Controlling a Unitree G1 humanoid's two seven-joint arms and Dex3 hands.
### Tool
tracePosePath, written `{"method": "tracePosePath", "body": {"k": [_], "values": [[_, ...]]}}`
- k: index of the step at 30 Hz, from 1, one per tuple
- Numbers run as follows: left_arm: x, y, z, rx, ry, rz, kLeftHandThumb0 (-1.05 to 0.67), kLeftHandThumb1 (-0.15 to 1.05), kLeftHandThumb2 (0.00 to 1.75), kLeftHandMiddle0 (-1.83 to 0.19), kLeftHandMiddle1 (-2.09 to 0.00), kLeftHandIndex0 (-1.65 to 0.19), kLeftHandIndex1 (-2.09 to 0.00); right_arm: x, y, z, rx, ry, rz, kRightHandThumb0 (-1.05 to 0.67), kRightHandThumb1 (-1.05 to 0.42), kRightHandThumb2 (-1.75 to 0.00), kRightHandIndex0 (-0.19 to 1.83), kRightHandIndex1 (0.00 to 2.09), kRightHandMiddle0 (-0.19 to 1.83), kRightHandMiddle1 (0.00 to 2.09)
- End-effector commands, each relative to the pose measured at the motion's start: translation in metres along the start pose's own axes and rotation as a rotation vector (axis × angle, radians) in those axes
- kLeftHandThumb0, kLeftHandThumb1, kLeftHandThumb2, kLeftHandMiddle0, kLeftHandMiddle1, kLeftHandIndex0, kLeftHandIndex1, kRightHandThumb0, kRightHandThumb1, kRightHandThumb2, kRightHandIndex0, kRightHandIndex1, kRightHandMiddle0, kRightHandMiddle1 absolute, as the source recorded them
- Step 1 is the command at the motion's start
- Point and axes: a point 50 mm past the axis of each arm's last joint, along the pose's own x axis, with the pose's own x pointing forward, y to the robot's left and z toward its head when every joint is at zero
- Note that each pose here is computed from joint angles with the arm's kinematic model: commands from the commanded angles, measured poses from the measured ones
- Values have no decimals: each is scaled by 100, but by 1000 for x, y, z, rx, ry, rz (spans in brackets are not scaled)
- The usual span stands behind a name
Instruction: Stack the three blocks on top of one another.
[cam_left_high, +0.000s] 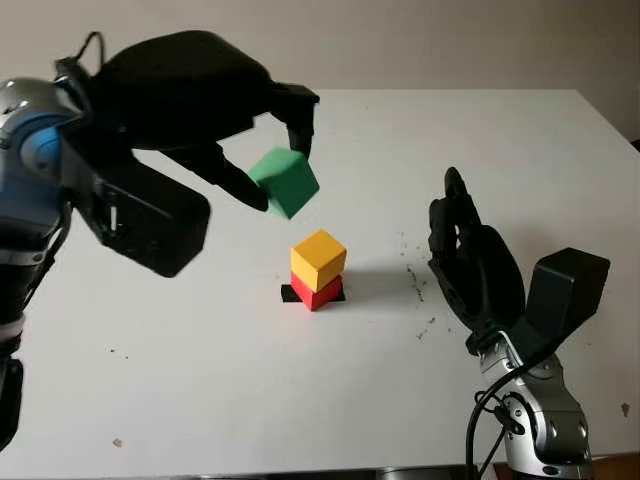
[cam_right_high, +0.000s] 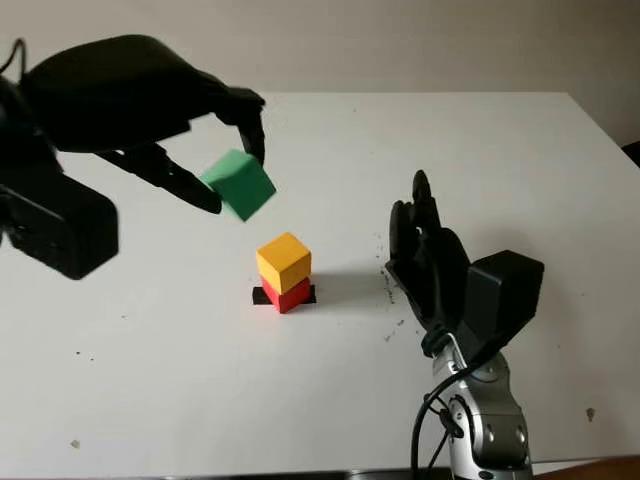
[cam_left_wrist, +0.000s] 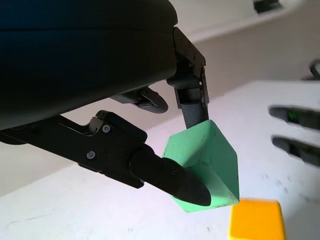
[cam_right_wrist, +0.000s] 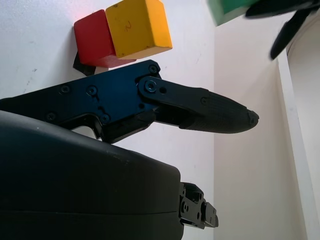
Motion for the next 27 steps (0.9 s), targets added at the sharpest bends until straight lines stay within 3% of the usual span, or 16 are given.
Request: {"method": "tracePosePath", "body": {"k": [1,10,14,16,21,23,27], "values": [[8,9,7,42,-24,-9,-44,98,5,-49,-6,-45,-128,-1,1,2,3,-20,-5,-72,-105,-68,-19,0,-19,0],[20,9,19,100,-61,-90,-43,96,5,-47,-5,-46,-124,1,4,2,1,-27,-12,-72,-105,-67,-19,0,-19,0],[24,-1,22,108,-84,-113,-44,95,5,-48,-5,-39,-126,2,5,1,12,-29,-11,-72,-105,-66,-19,0,-19,0],[25,-5,23,115,-95,-124,-45,96,6,-48,-6,-35,-106,2,6,0,18,-27,-12,-72,-105,-65,-19,0,-19,0],[27,-9,26,112,-94,-133,-45,99,6,-47,-5,-35,-94,2,7,0,24,-25,-12,-72,-105,-64,-19,0,-19,0],[29,-10,27,116,-97,-123,-44,100,6,-46,-5,-31,-116,2,8,-1,19,-26,-10,-72,-105,-65,-19,0,-19,0],[29,-13,27,91,-94,-115,-42,101,5,-46,-4,-28,-131,2,8,-2,22,-25,-18,-72,-105,-65,-19,0,-19,0]]}}
